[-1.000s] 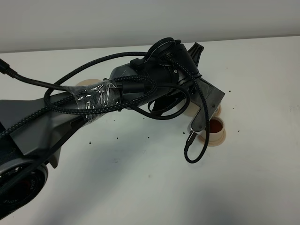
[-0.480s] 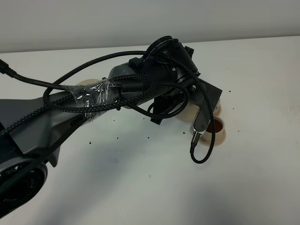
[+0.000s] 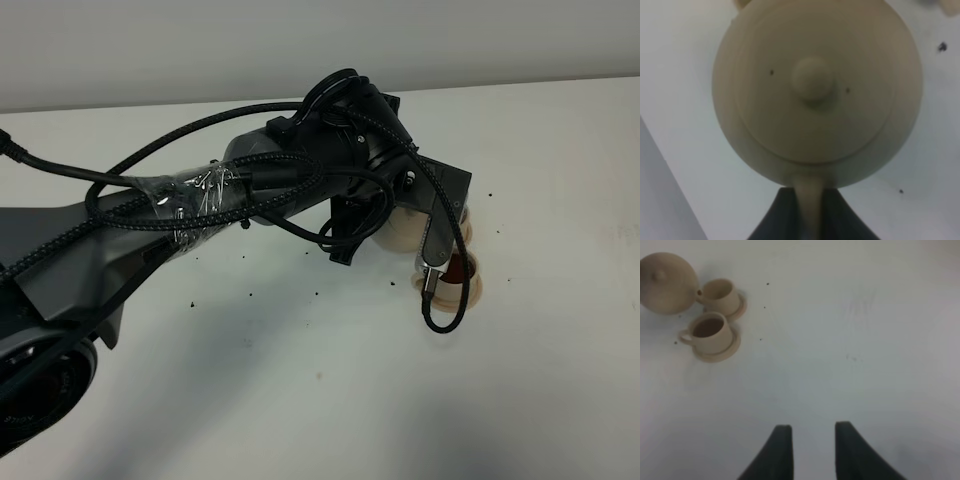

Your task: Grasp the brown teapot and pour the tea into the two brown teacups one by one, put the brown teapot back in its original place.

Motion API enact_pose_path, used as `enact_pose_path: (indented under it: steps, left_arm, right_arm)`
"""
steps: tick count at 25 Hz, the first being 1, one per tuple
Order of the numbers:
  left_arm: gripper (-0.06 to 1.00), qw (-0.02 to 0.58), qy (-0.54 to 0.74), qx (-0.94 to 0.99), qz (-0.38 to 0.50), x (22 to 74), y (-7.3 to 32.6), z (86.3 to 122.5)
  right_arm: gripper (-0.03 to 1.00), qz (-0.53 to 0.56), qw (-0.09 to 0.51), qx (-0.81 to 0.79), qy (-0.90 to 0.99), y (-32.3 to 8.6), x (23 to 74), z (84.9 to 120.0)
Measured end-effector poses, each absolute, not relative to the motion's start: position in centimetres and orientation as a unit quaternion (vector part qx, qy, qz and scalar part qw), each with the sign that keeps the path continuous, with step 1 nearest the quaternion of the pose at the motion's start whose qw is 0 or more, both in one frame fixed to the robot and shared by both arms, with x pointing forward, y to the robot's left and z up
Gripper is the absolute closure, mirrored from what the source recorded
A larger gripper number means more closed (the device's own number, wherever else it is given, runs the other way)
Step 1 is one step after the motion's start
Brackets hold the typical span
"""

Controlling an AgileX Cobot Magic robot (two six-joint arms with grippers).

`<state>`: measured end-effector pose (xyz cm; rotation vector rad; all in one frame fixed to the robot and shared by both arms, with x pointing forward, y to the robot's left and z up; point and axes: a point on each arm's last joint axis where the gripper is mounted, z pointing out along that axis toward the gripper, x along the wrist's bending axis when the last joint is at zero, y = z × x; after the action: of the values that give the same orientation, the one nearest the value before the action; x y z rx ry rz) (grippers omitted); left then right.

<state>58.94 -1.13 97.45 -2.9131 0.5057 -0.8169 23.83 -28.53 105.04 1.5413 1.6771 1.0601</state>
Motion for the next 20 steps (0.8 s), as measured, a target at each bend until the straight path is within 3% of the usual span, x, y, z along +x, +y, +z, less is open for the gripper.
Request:
enact_pose_path:
  steps: [9, 14, 20]
  left_arm:
    - [0.79, 0.049, 0.126, -0.949, -0.285, 61.5, 2.3, 99.0]
    - [0.79, 0.010, 0.113, -0.949, -0.294, 62.2, 2.5, 99.1]
    - [0.79, 0.003, 0.132, -0.951, -0.280, 62.8, 2.0, 96.6]
  right_arm:
    - [0.73, 0.401, 0.309, 0.583, 0.635, -28.5, 23.8, 105.0]
    - [0.73, 0.401, 0.309, 0.583, 0.635, -28.5, 23.8, 105.0]
    - [0.73, 0.401, 0.309, 0.583, 0.635, -28.5, 23.8, 105.0]
